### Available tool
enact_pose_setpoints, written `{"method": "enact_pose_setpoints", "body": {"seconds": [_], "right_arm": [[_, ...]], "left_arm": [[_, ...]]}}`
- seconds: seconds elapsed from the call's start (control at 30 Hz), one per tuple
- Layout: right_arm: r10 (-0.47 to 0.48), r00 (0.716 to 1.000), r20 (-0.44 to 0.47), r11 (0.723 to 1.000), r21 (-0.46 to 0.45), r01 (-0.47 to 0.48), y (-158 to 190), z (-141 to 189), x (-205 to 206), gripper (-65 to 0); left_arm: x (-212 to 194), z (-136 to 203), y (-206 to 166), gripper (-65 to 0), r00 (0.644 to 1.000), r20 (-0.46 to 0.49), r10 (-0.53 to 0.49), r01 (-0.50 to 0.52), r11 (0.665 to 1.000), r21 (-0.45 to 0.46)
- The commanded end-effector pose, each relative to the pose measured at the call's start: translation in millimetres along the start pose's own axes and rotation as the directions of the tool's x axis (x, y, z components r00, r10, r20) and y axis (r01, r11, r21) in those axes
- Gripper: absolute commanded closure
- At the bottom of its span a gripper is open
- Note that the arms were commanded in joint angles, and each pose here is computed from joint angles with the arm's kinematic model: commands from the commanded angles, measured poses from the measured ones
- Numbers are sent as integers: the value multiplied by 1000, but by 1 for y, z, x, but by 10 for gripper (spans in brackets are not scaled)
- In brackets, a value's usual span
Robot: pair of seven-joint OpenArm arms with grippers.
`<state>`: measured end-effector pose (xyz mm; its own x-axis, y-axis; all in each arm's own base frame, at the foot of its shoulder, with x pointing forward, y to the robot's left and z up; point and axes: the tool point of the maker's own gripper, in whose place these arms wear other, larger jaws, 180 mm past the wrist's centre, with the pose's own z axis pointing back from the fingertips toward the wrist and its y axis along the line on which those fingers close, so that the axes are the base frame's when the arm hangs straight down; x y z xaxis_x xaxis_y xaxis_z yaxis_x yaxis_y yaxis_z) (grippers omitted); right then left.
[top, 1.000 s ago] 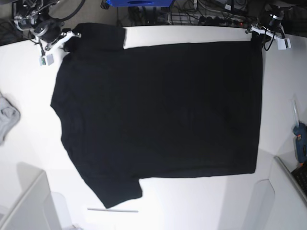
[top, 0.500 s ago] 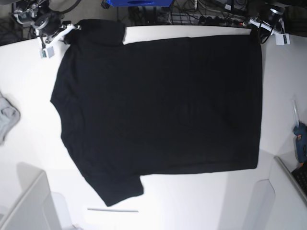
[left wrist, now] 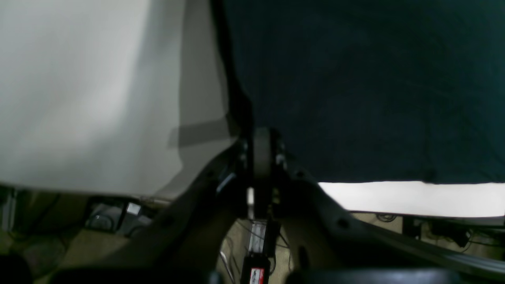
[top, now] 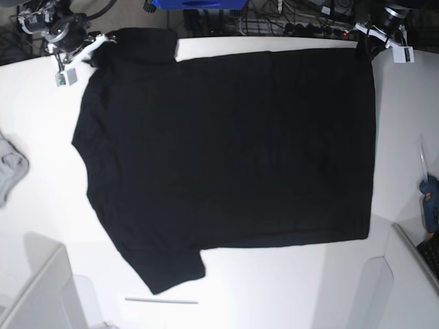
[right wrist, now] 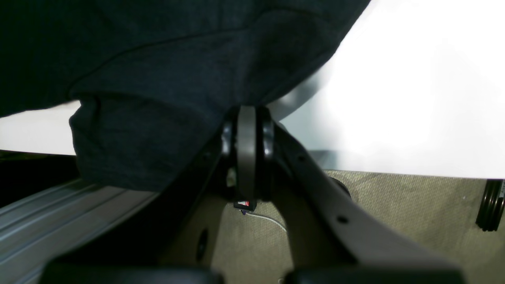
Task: Fold the T-shirt properly
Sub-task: 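Lift the shoulder edge with both grippers and pull toward the arms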
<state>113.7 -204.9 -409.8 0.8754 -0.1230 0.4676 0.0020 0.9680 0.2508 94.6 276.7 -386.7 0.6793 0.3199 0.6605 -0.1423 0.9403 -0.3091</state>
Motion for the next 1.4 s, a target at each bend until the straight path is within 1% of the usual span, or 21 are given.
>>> {"method": "enact_pose_setpoints", "body": {"seconds": [0.0,0.07,0.27,0.37,0.5,0.63,0.67,0.73,0.8,0.9,1.07,1.17,1.27,1.37], "right_arm": [[13,999,38,1000,-5,-13,-1,5,10,0],[14,999,47,1000,-4,-14,-1,4,13,0],[36,994,101,999,-4,-36,1,3,37,0],[39,993,108,999,-4,-39,1,2,40,0],[41,992,123,999,-3,-41,2,2,46,0],[41,986,160,999,9,-43,4,1,58,0],[37,984,172,999,19,-41,6,1,61,0],[34,982,187,999,34,-41,9,1,66,0],[36,978,204,998,40,-45,10,1,73,0],[39,976,216,998,40,-49,10,1,78,0],[50,968,246,997,40,-62,11,0,92,0],[55,964,261,997,41,-68,12,0,101,0],[65,966,248,996,42,-78,13,-3,108,0],[74,963,258,995,46,-89,16,-4,118,0]], "left_arm": [[14,5,-6,0,999,37,-24,24,1000,-19],[19,5,-11,0,998,51,-36,38,999,-27],[33,1,-17,0,995,88,-47,51,998,-43],[35,0,-20,0,994,102,-39,43,998,-45],[45,1,-31,0,990,131,-56,64,996,-61],[53,-2,-42,0,984,177,-31,45,996,-76],[54,-4,-44,0,983,182,-29,44,996,-79],[52,-7,-46,0,987,157,-31,44,996,-82],[55,-12,-42,0,989,147,-6,14,998,-55],[61,-13,-33,0,987,158,19,-16,1000,-18],[73,-13,-18,0,988,153,23,-28,999,29],[80,-13,-14,0,987,157,23,-30,999,40],[85,-14,-14,0,985,173,22,-30,999,42],[90,-16,-14,0,982,188,25,-33,999,40]]}}
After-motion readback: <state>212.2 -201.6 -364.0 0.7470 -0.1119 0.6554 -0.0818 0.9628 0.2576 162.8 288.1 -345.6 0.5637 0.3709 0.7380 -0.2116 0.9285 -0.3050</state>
